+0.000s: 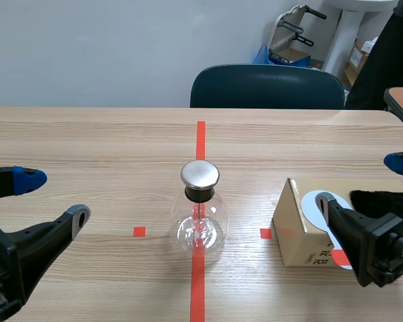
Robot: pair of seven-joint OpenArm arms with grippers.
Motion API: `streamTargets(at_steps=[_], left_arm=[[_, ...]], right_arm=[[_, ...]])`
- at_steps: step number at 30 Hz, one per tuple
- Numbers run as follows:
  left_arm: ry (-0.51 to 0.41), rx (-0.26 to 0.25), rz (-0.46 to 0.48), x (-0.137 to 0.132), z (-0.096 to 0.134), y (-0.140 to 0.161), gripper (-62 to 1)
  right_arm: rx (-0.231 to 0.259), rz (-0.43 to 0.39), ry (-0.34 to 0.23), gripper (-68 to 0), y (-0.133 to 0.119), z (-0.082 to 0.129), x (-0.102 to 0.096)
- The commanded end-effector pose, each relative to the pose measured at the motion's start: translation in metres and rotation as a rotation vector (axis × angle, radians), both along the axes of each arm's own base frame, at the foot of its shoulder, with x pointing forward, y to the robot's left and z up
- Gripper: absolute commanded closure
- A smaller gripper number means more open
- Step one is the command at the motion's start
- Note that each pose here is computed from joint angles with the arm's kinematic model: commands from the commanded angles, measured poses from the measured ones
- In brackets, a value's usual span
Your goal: Do the electroscope experiment
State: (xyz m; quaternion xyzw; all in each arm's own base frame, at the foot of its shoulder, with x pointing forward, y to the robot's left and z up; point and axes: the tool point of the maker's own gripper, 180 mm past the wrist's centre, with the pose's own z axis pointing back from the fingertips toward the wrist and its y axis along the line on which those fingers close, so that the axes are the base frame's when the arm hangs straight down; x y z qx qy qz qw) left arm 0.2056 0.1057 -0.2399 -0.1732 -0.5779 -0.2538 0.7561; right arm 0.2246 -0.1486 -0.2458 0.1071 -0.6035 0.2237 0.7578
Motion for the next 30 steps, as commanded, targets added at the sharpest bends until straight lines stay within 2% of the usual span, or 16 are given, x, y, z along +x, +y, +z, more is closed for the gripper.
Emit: streamTargets(at_steps=[1,4,8,13,18,23,26,30], left_arm=[[-0.019,-0.011,-0.003,0.001,0.006,-0.002,-46.7],[-0.023,-0.014,-0.003,0.002,0.007,-0.002,-46.7],[-0.025,-0.014,-0.002,0.002,0.007,-0.002,-46.7],[-0.025,-0.015,-0.002,0.002,0.007,-0.002,-46.7],[-0.025,-0.014,-0.002,0.002,0.007,-0.002,-46.7],[-0.026,-0.013,-0.001,0.002,0.007,-0.002,-46.7],[-0.026,-0.014,0.0,0.002,0.007,-0.002,-46.7],[-0.026,-0.013,0.0,0.002,0.007,-0.002,-46.7]], right_arm=[[0.021,0.012,-0.076,-67.9,0.004,0.019,0.006],[-0.011,0.022,-0.077,-67.9,0.004,0.017,0.005],[-0.116,0.065,-0.107,-67.9,0.006,0.013,0.003],[-0.284,0.177,-0.177,-67.9,0.017,0.01,-0.006],[-0.393,0.337,-0.273,-67.9,0.043,0.006,-0.029],[-0.578,0.421,-0.376,-67.9,0.07,-0.013,-0.052],[-0.72,0.401,-0.445,-67.9,0.076,-0.019,-0.059],[-0.879,0.353,-0.481,-67.9,0.073,-0.03,-0.067]])
